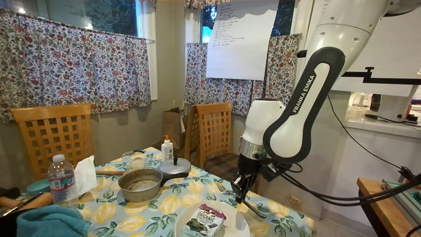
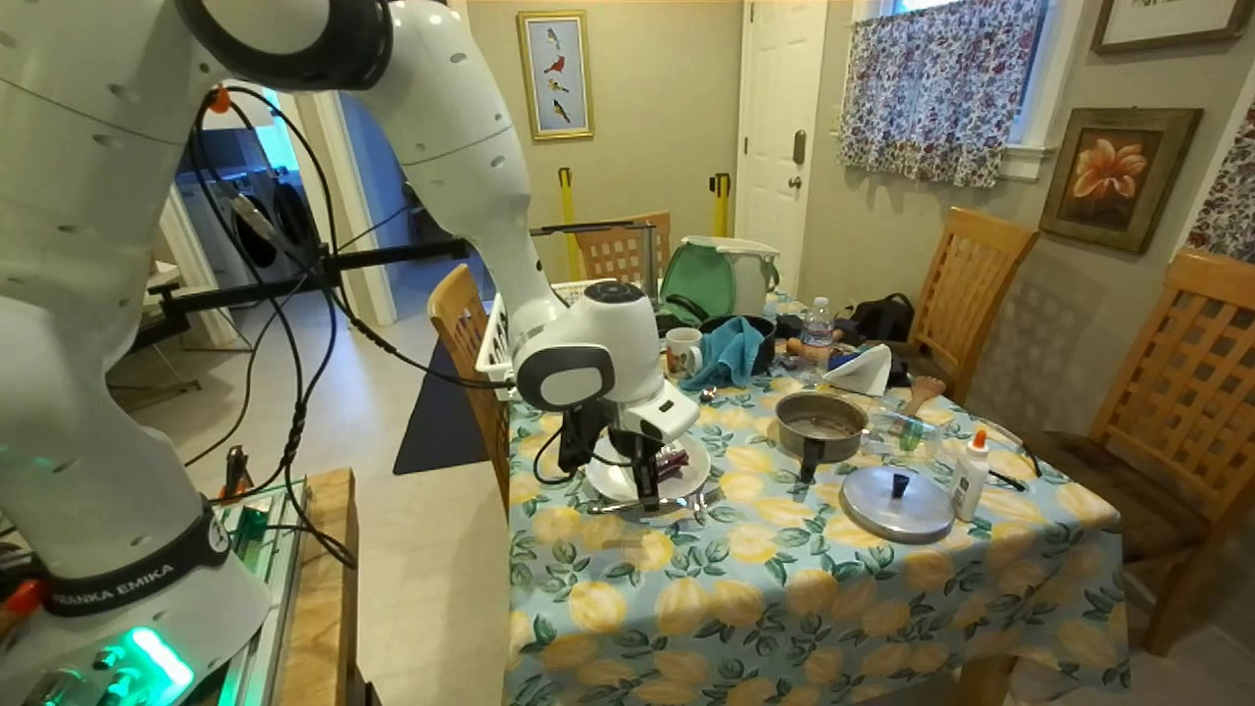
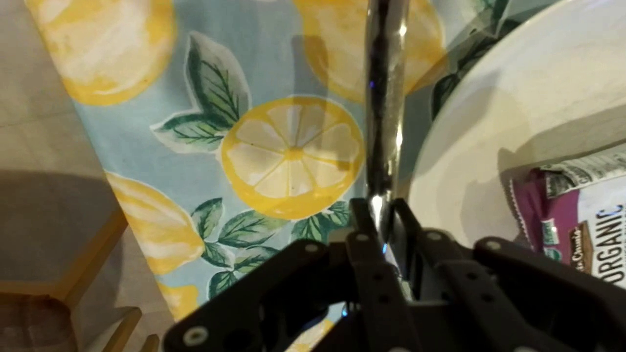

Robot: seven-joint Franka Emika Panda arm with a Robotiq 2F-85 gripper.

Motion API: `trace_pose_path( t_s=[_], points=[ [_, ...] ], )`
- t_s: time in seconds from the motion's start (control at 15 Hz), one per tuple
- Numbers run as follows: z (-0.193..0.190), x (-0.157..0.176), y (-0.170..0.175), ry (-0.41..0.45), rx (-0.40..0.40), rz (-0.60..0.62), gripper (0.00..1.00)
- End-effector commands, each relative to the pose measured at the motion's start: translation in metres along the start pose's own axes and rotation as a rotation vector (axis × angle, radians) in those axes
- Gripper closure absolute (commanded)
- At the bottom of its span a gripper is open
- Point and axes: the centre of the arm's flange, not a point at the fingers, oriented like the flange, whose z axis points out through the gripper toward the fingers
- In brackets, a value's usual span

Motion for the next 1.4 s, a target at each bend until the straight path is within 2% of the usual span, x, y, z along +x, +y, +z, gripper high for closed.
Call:
trace_pose_path(
  t_s=[0.0,0.53,1.13,1.2,1.33],
  points=[
    [0.005,0.0,0.012,0.004,0.026,0.001,0.96],
    [0.025,0.001,0.022,-0.045,0.048,0.004,0.96],
    [0.04,0.013,0.015,-0.047,0.056,0.004,0.96],
    [0.04,0.015,0.014,-0.045,0.057,0.004,0.63],
    [0.04,0.017,0.012,-0.038,0.059,0.004,0.53]
  ],
)
